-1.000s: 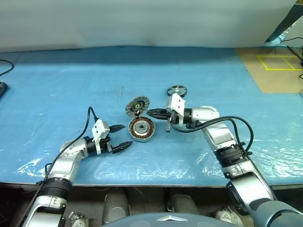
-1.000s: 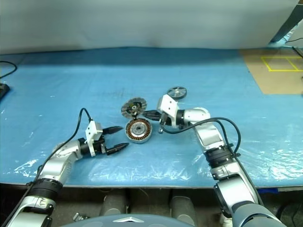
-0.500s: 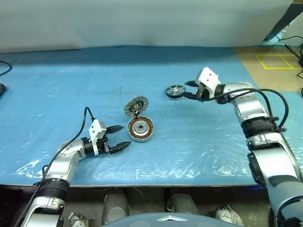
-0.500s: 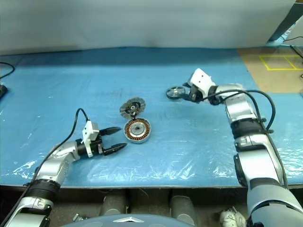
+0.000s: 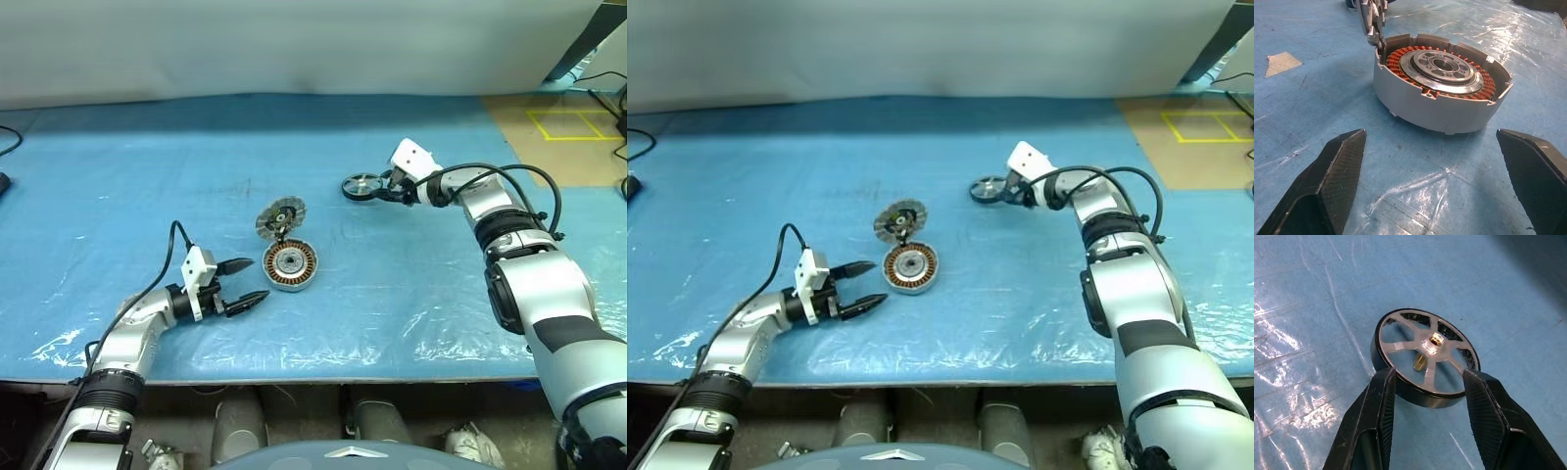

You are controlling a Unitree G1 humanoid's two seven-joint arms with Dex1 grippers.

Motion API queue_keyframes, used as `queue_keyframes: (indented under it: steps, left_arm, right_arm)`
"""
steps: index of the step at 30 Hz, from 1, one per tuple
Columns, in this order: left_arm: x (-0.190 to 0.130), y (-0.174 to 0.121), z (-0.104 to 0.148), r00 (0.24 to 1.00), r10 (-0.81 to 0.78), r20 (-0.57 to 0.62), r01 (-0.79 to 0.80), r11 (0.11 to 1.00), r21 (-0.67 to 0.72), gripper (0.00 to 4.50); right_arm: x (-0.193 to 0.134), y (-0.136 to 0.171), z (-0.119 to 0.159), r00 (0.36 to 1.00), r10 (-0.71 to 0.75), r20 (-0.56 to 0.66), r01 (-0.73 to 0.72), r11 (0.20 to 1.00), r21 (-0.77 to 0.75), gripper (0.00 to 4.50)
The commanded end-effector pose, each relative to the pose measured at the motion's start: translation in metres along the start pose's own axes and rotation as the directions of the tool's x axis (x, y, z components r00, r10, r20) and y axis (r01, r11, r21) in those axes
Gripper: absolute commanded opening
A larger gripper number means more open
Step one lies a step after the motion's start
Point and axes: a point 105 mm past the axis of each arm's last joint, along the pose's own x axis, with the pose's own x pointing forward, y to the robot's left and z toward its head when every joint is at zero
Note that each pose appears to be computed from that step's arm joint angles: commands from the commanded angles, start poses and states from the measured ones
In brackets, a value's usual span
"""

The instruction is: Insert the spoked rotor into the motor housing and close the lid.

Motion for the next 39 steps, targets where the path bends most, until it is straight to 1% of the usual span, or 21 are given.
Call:
queue_keyframes:
  steps: [1, 4, 6, 9, 13, 14, 15, 18, 21, 24, 30, 39]
  left_arm:
    - [-0.002, 0.001, -0.007, 1.000, 0.018, -0.016, -0.018, 1.000, -0.012, 4.50]
    - [-0.002, 0.000, -0.007, 1.000, 0.021, -0.019, -0.021, 1.000, -0.011, 4.50]
    - [-0.002, 0.000, -0.007, 1.000, 0.024, -0.020, -0.024, 1.000, -0.008, 4.50]
    - [-0.003, 0.000, -0.008, 0.999, 0.027, -0.023, -0.027, 1.000, -0.006, 4.50]
    - [-0.003, -0.001, -0.008, 0.999, 0.029, -0.027, -0.029, 1.000, -0.008, 4.50]
    - [-0.003, -0.001, -0.009, 0.999, 0.028, -0.028, -0.028, 1.000, -0.009, 4.50]
    - [-0.003, -0.001, -0.009, 0.999, 0.028, -0.028, -0.028, 1.000, -0.009, 4.50]
    - [-0.003, 0.000, -0.010, 0.999, 0.029, -0.029, -0.029, 1.000, -0.009, 4.50]
    - [-0.003, 0.001, -0.011, 0.999, 0.033, -0.029, -0.033, 0.999, -0.007, 4.50]
    - [-0.005, 0.001, -0.013, 0.999, 0.039, -0.029, -0.040, 0.999, -0.005, 4.50]
    - [-0.010, -0.001, -0.017, 0.998, 0.053, -0.036, -0.054, 0.999, -0.007, 4.50]
    - [-0.010, -0.001, -0.017, 0.998, 0.059, -0.036, -0.059, 0.998, -0.002, 4.50]
  right_arm:
    - [0.001, -0.010, 0.016, 0.998, -0.059, 0.030, 0.060, 0.998, -0.013, 2.24]
    - [0.003, -0.012, 0.017, 0.995, -0.091, 0.033, 0.091, 0.996, 0.010, 2.24]
    - [0.003, -0.013, 0.021, 0.995, -0.089, 0.053, 0.088, 0.996, 0.027, 2.24]
    - [0.000, -0.016, 0.032, 0.991, -0.085, 0.104, 0.078, 0.994, 0.071, 2.24]
    - [-0.009, -0.022, 0.053, 0.974, -0.059, 0.220, 0.018, 0.983, 0.184, 2.24]
    - [-0.010, -0.026, 0.056, 0.970, -0.083, 0.229, 0.035, 0.978, 0.206, 2.24]
    - [-0.010, -0.030, 0.057, 0.967, -0.117, 0.225, 0.065, 0.972, 0.227, 2.24]
    - [-0.004, -0.031, 0.045, 0.971, -0.175, 0.162, 0.127, 0.955, 0.267, 2.24]
    - [0.007, -0.021, 0.026, 0.979, -0.188, 0.083, 0.159, 0.948, 0.274, 2.24]
    - [0.013, -0.015, 0.016, 0.979, -0.198, 0.044, 0.178, 0.944, 0.278, 2.24]
    - [0.019, -0.005, 0.006, 0.985, -0.174, 0.003, 0.168, 0.952, 0.257, 2.24]
    - [0.023, 0.006, -0.011, 0.989, -0.141, -0.040, 0.146, 0.957, 0.251, 2.24]
